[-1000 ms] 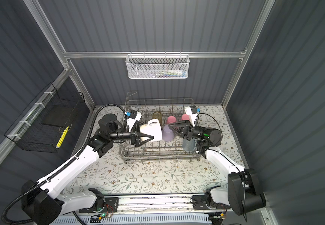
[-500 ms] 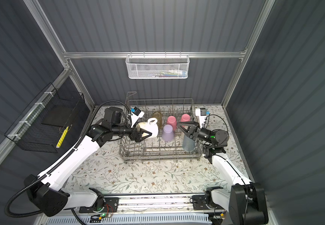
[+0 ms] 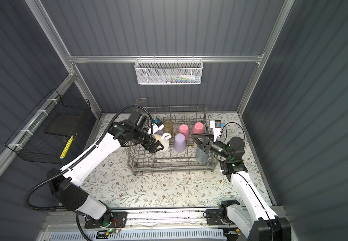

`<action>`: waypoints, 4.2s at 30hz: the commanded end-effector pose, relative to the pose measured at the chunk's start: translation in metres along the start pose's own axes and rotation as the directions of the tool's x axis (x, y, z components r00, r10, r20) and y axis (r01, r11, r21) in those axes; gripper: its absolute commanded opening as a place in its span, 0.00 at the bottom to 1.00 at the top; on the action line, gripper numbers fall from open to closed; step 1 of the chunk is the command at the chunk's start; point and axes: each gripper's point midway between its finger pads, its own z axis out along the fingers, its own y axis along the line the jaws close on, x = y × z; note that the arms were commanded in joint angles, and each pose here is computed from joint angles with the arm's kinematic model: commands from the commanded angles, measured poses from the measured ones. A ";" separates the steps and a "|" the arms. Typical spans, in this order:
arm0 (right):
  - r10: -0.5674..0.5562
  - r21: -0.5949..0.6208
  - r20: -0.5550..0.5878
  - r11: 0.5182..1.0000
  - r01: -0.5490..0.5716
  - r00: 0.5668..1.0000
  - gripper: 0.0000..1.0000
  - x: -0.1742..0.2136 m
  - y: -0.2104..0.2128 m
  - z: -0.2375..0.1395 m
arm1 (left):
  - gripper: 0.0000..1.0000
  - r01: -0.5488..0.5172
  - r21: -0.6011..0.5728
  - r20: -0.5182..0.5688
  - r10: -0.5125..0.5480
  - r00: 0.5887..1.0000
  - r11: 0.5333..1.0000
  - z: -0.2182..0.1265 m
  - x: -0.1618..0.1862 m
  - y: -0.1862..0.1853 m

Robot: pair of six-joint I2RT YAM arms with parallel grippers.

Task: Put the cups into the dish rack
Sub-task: 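Turn the white mug mouth-down with the left gripper and lower it into the rack, then set the white mug in the rack nearest the robot and open the left gripper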

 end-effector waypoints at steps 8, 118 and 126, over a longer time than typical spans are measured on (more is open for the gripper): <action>-0.019 0.045 0.001 0.999 0.019 1.000 0.24 0.006 -0.007 -0.007 | 0.00 -0.082 -0.038 -0.087 0.078 0.993 0.996 0.012 -0.002 0.001; 0.019 0.074 -0.031 0.997 -0.016 0.999 0.26 0.027 -0.020 -0.015 | 1.00 -0.061 -0.161 -0.352 0.000 0.936 0.985 0.057 0.035 0.022; 0.017 0.079 -0.031 0.997 -0.015 0.999 0.27 0.028 -0.021 -0.016 | 1.00 -0.076 -0.221 -0.273 0.013 0.962 0.972 0.018 0.017 0.023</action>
